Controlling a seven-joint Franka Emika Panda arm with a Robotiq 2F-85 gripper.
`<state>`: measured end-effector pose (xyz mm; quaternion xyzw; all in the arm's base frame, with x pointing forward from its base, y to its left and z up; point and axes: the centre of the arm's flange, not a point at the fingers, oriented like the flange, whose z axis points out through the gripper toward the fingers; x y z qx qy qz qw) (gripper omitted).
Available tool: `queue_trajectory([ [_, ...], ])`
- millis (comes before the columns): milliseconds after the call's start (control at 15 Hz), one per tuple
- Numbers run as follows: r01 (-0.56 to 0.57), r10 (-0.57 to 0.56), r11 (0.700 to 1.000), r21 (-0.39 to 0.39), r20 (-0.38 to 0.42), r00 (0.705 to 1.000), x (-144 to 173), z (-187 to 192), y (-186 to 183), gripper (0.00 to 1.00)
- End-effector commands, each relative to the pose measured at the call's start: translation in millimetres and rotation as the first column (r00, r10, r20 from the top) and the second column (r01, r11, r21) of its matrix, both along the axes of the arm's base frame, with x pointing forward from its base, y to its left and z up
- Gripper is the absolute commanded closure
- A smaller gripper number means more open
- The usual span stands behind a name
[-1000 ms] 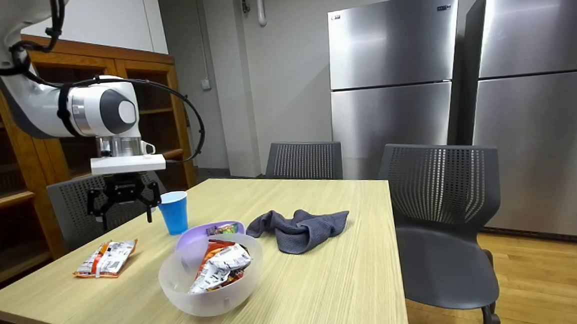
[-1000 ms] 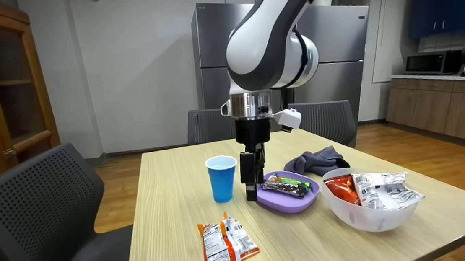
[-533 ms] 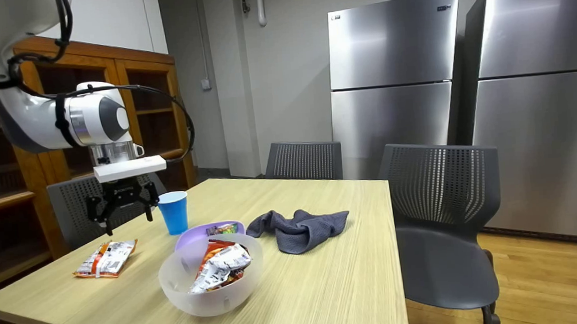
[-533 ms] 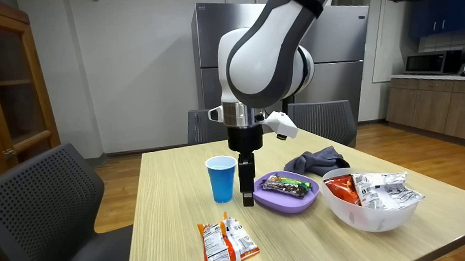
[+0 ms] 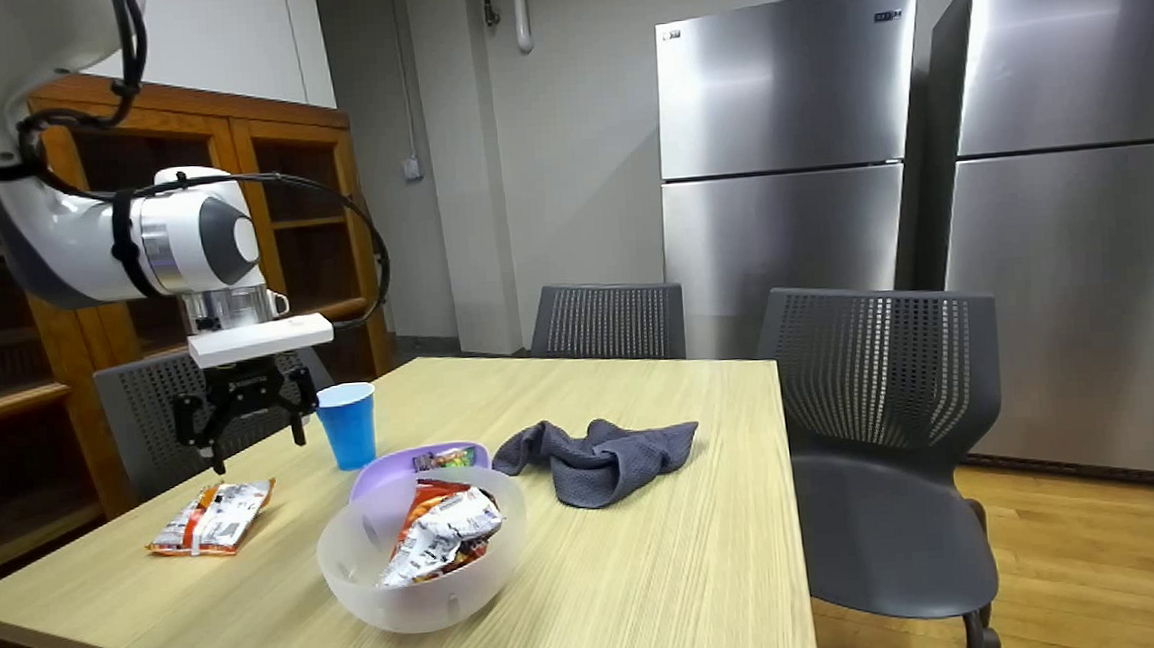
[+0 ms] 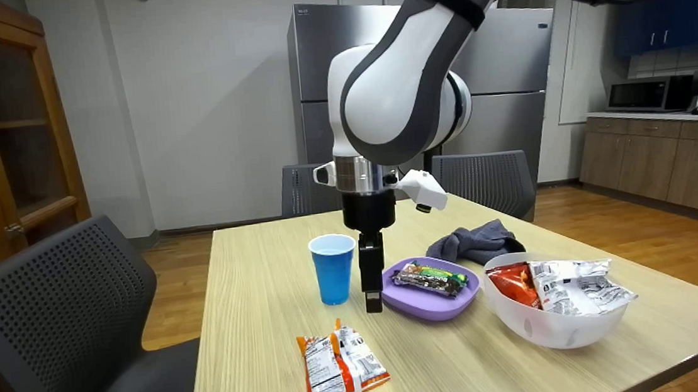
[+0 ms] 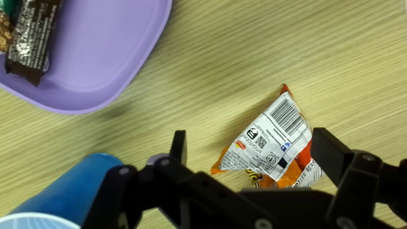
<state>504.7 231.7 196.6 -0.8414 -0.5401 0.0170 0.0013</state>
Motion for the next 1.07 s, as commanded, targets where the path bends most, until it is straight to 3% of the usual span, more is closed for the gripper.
queue_trajectory([
  [0,0.0,0.0,1.0,0.0,0.0,1.0,0.0,0.0,0.0,0.0],
  [333,-0.204,0.208,0.975,-0.083,0.036,0.977,-8.4,0.2,32.2,0.0],
  [667,-0.34,0.346,0.934,-0.107,0.047,0.937,-19.6,-9.8,59.7,0.0],
  [1000,-0.45,0.457,0.886,-0.109,0.057,0.887,-15.7,-29.3,63.2,0.0],
])
